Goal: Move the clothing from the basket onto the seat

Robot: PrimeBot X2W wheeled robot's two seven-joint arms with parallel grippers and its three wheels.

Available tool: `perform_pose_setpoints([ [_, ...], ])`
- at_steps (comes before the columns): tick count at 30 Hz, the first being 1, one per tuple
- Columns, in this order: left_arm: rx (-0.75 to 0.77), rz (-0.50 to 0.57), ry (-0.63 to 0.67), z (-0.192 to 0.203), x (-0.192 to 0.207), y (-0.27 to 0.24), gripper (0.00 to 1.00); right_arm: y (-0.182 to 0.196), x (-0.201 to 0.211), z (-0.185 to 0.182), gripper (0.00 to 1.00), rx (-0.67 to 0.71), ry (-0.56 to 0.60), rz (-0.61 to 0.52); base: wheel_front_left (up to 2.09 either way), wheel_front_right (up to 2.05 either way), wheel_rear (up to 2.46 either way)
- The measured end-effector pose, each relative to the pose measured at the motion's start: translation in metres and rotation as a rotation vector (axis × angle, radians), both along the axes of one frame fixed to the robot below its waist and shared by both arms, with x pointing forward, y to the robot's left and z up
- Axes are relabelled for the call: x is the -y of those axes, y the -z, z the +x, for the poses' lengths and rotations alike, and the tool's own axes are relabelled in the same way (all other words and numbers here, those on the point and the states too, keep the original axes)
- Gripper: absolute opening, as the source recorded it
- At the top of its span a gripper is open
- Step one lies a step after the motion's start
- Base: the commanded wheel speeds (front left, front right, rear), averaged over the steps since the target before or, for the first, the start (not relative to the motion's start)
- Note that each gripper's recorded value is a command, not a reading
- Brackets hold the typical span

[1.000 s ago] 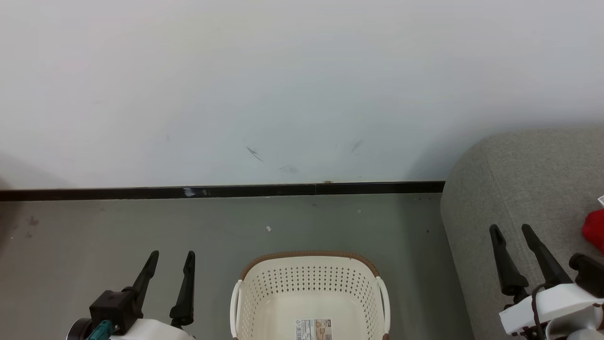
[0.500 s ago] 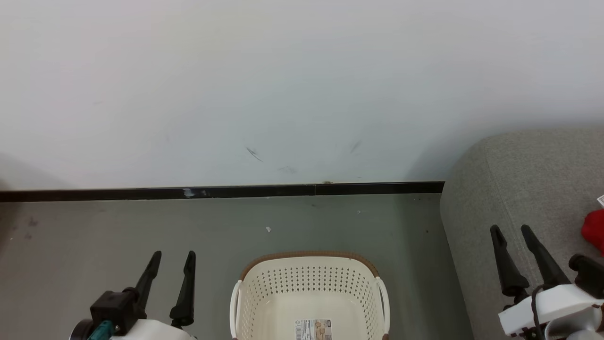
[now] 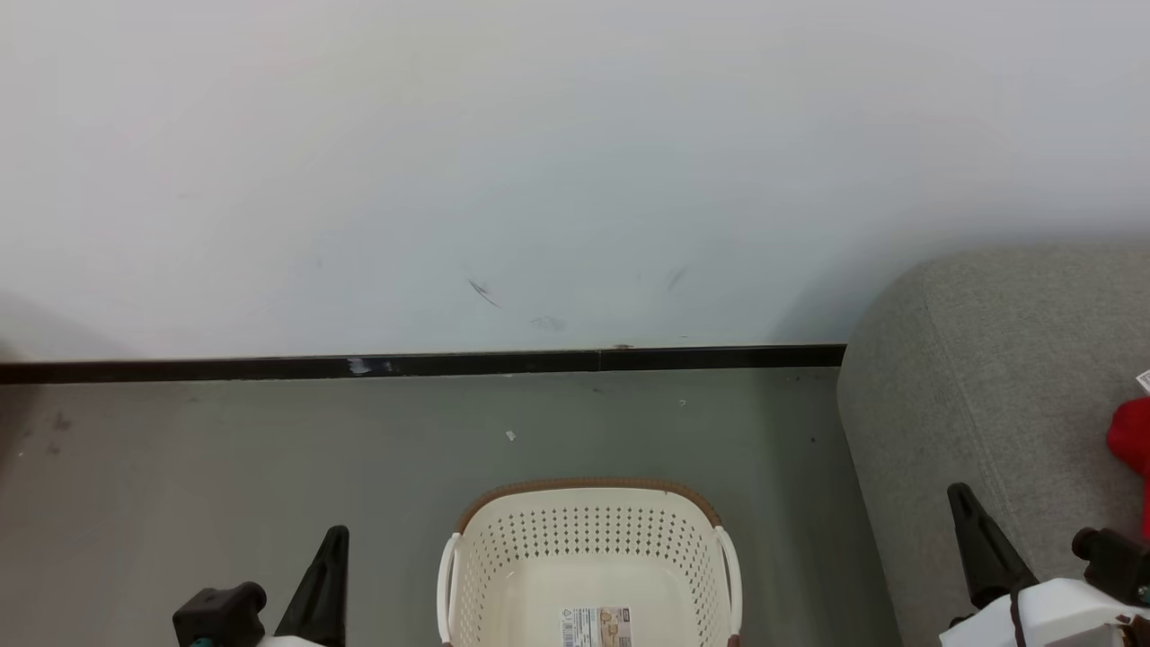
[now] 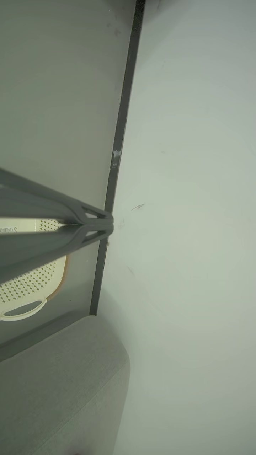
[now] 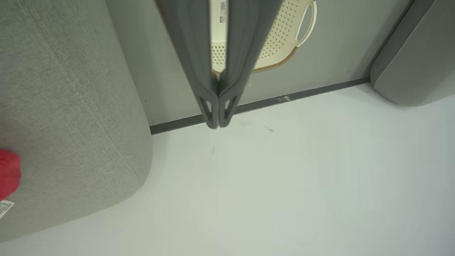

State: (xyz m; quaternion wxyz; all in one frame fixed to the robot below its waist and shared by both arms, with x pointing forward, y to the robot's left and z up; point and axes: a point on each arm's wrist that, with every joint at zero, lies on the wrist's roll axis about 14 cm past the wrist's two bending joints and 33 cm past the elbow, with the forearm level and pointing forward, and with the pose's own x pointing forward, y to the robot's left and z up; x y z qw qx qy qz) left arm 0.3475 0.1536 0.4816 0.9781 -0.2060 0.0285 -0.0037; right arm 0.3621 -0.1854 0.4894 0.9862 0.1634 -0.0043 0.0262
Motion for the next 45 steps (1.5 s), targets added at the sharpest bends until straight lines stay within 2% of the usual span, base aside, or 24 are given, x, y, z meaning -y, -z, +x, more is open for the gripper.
perform_pose_setpoints([
  [45,-0.116,-0.564,-0.074,0.012,-0.018,0.012,0.0,0.016,0.019,0.004,0.0,-0.115,0.114,0.605,0.0,0.0,0.0],
])
